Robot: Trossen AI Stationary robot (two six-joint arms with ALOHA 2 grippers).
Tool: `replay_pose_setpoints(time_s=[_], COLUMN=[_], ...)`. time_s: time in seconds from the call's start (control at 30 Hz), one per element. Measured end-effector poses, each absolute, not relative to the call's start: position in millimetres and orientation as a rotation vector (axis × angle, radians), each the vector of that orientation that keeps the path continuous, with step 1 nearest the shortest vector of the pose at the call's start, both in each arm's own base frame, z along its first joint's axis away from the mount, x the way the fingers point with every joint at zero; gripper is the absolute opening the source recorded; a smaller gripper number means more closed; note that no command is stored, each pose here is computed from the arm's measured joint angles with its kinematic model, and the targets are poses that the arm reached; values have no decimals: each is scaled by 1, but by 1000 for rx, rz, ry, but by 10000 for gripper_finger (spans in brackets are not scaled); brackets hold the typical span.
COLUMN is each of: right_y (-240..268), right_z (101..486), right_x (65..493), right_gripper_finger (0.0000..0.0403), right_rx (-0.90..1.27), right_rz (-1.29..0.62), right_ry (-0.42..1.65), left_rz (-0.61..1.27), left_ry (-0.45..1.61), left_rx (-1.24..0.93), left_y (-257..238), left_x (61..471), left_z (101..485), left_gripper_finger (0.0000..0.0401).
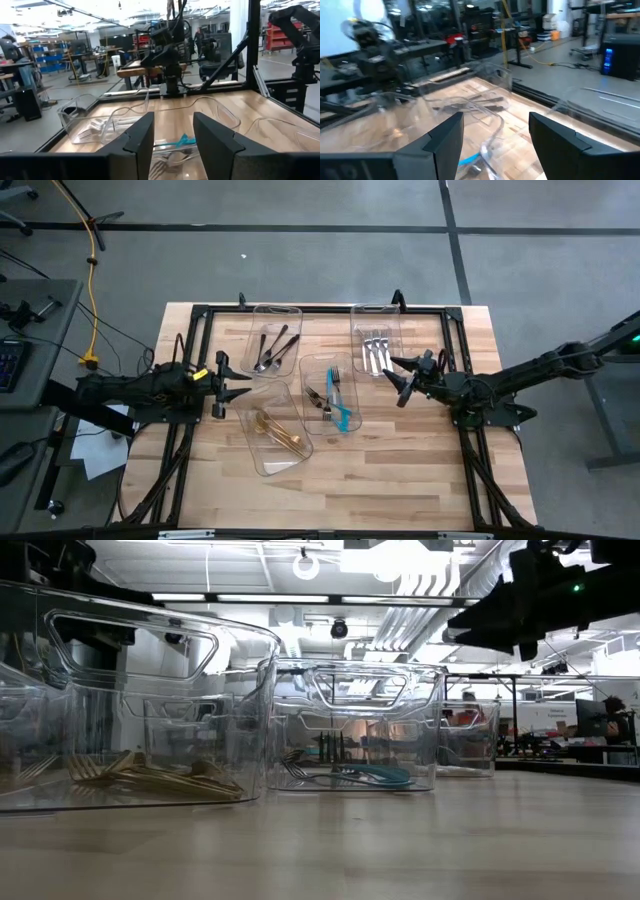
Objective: Sort silverware by color (type)
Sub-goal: Return to Home Position
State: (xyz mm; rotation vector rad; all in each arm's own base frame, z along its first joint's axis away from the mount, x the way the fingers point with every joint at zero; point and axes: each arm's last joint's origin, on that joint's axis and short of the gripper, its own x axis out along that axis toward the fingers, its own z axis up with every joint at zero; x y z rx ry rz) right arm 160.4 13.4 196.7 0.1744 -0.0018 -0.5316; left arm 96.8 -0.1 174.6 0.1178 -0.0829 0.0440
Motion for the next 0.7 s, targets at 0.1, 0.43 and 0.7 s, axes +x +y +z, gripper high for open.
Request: replay_pose_setpoints(time_s=[0.1, 0.43, 0.7], right_y=[13, 7, 6], right_z=[202, 220, 216], right_x=[156, 122, 97], right_gripper_finger=[220, 220, 220], right_rx=[164, 123, 156], right_rz=[-497, -443, -286], right_ry=[-19, -86, -48], left_rz=[45, 53, 75], left_ry=[-83, -59, -56], left_rx=[113, 79, 62], left_y=[0, 0, 1], left_x=[97, 97, 97], left_z=[175, 172, 172], left_gripper_finger=[120, 111, 112])
